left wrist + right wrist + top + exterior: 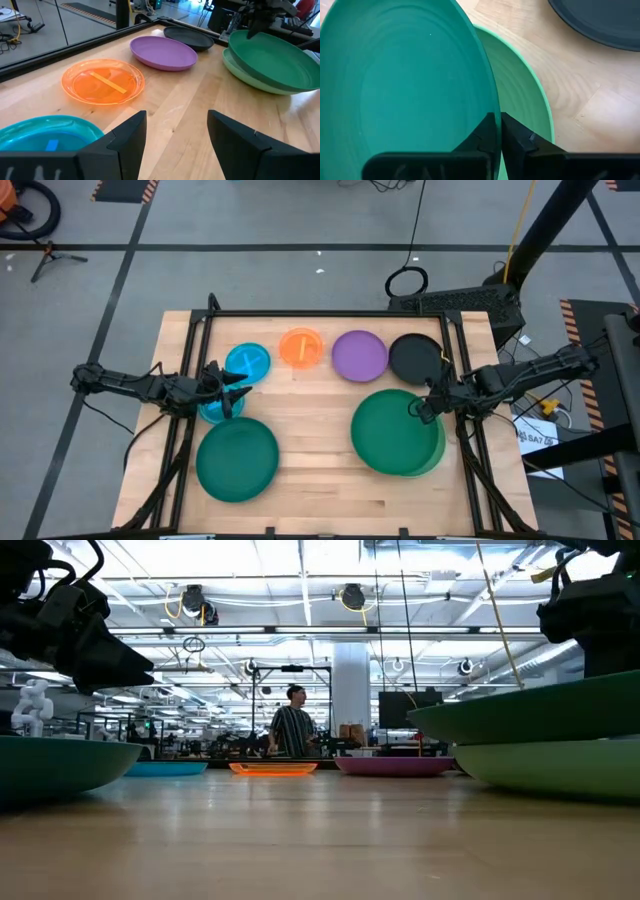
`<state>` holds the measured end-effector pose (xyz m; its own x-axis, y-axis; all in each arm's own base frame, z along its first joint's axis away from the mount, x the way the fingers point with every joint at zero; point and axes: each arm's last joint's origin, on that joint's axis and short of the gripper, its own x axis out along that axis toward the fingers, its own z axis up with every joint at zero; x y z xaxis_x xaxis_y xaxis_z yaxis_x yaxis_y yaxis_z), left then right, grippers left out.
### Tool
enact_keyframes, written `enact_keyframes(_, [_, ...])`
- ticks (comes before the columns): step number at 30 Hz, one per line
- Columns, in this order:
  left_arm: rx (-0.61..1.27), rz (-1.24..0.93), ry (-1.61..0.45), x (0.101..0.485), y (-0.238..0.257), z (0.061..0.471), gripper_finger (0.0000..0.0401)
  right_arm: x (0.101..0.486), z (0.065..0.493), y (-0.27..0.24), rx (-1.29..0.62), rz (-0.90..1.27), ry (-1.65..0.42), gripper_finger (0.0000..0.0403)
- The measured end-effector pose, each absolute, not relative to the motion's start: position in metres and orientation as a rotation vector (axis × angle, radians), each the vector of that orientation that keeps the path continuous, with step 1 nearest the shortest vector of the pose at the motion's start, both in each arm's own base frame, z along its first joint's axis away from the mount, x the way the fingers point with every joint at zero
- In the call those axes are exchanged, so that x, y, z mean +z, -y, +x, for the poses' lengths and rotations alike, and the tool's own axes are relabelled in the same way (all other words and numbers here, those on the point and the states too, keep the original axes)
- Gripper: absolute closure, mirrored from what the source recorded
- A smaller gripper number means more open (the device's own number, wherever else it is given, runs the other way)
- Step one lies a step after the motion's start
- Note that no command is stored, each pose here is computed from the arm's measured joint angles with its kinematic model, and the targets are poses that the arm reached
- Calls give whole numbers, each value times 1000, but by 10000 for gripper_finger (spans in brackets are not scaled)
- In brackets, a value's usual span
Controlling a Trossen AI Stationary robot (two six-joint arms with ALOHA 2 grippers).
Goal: Stack plastic plates
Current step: Stack the right dark green plate on top of the light green plate, then stack the dark green plate on top of the other dark green plate
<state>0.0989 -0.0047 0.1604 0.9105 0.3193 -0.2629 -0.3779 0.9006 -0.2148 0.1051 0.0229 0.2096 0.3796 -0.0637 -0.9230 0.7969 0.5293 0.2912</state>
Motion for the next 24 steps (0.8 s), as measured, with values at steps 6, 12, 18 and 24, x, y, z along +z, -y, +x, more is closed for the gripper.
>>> enact_keyframes(6, [366,-285,-221,160,5,99,187,209,104,-23,-648,839,-1058,369])
enact_keyframes(12, [369,-313,-216,160,5,99,187,209,103,-22,-651,835,-1067,333])
enact_keyframes(18, [373,-342,-211,160,5,99,187,210,105,-22,-653,838,-1033,298])
enact_keyframes(24, [377,-377,-204,160,5,99,187,218,124,-24,-573,795,-815,292])
